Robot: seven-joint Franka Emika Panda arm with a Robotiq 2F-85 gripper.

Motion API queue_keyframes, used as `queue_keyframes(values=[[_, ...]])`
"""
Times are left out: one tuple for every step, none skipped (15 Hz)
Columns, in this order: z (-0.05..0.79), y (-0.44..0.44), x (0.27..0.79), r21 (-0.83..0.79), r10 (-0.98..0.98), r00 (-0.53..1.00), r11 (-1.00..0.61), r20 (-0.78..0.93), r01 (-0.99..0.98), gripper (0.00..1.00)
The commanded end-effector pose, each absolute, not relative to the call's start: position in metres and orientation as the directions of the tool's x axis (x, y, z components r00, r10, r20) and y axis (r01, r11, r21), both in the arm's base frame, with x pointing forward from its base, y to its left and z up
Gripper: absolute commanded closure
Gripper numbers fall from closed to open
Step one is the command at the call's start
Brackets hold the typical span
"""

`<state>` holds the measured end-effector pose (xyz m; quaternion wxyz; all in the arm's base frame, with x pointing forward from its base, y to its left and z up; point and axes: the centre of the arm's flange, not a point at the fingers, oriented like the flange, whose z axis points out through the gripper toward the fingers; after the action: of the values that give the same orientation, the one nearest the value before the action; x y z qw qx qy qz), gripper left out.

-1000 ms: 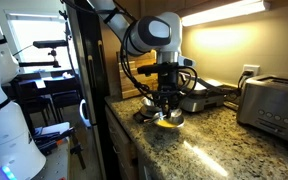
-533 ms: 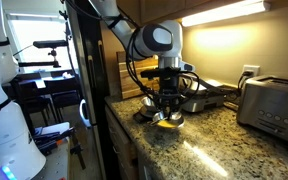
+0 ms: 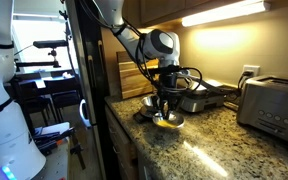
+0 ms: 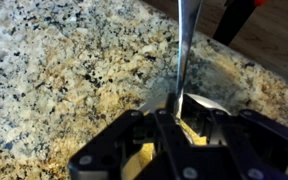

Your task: Take the spoon and use it to scoop the contents from the right silver bowl and into the left silver bowl then put the spoon next to the right silver bowl

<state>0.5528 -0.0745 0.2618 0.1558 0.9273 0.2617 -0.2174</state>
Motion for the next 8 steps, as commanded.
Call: queue_keyframes(values=[[0.2729,-0.0584,0.56,0.195,0.406,0.708,-0.774,-0.577,0.603,0.97],[0.2738,-0.0557,0.561,0.192,0.401,0.69,-0.766,-0.603,0.613,0.97],[0.274,-0.0544,0.5613,0.187,0.395,0.673,-0.761,-0.625,0.621,0.97],[0.274,-0.0552,0.5611,0.186,0.386,0.661,-0.759,-0.644,0.624,0.97],[0.2737,-0.0561,0.5606,0.183,0.378,0.652,-0.759,-0.657,0.625,0.97],[0.2731,-0.0587,0.5596,0.176,0.371,0.647,-0.764,-0.666,0.62,0.97],[0.2717,-0.061,0.5586,0.173,0.364,0.643,-0.768,-0.674,0.616,0.97],[0.2694,-0.0636,0.5577,0.165,0.359,0.637,-0.773,-0.682,0.612,0.97]])
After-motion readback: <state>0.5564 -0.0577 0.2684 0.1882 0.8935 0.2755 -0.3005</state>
